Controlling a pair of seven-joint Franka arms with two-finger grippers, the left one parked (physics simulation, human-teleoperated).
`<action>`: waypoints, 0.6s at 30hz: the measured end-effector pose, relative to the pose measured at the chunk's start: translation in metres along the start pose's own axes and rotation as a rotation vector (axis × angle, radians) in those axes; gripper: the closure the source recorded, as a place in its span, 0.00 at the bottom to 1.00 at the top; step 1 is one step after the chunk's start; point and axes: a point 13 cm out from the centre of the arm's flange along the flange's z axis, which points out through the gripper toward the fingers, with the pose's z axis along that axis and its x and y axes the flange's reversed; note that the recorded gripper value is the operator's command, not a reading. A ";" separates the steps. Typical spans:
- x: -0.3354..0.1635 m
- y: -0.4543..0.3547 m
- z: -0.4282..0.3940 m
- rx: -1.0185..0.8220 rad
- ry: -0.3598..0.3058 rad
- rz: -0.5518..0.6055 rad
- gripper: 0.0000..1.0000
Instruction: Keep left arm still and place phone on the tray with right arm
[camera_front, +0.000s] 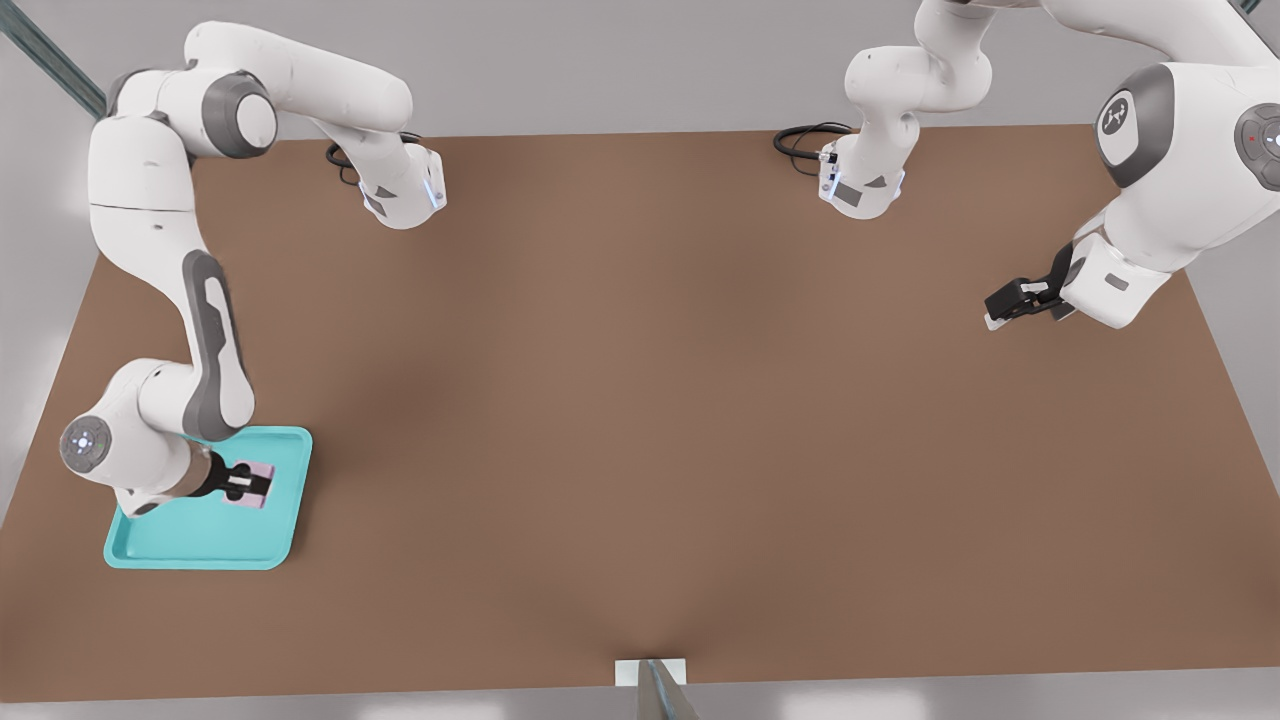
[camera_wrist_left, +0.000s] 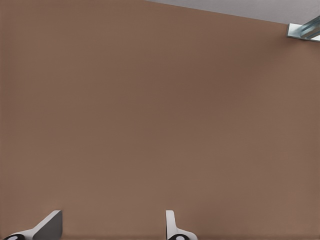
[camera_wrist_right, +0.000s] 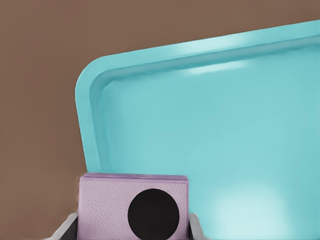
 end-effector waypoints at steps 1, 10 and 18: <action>0.002 -0.005 0.010 -0.004 0.011 -0.010 0.39; 0.006 -0.016 0.049 -0.017 0.027 -0.111 0.00; -0.007 0.177 -0.320 0.028 -0.311 -0.400 0.00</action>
